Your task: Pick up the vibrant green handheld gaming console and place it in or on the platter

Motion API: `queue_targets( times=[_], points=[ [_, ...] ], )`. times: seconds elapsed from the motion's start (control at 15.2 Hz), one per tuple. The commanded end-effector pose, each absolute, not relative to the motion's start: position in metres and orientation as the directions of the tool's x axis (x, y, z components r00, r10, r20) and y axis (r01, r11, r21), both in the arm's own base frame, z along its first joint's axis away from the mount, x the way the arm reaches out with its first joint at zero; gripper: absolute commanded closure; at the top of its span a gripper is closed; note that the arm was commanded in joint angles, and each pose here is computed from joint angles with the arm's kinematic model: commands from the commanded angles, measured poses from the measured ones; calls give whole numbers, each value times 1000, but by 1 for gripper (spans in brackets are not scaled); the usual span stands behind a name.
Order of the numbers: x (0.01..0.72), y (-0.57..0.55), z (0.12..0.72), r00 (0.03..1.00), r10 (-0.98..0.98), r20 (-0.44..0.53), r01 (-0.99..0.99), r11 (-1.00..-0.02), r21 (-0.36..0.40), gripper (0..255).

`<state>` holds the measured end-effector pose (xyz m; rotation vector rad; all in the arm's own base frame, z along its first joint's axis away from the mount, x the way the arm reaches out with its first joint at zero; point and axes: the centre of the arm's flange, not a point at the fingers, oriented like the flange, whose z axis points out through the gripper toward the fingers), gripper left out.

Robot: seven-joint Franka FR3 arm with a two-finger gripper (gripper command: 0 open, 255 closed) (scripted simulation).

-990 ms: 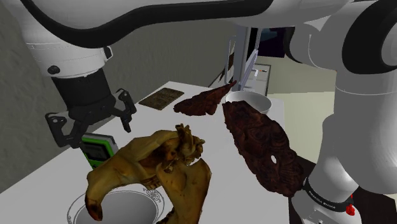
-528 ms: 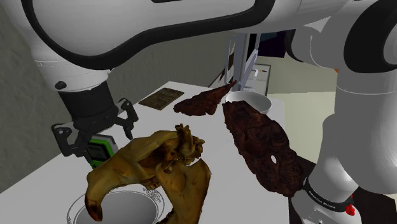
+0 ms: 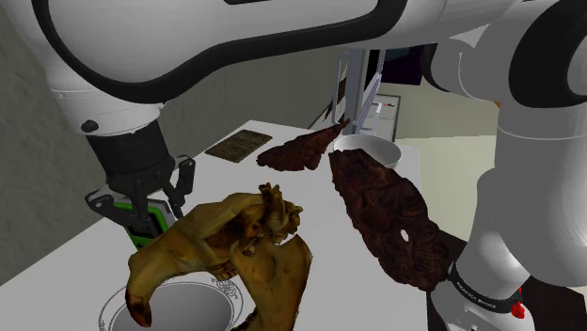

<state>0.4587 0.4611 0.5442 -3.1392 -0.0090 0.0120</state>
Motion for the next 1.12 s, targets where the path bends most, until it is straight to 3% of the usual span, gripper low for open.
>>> queue_targets(
  times=[0.0,0.33,1.06],
  points=[
    [459,461,544,1000,6,-8,6,-1000,-2,255],
    [459,461,544,1000,6,-8,6,-1000,-2,255],
    [459,461,602,1000,6,-8,6,-1000,-2,255]
  ],
)
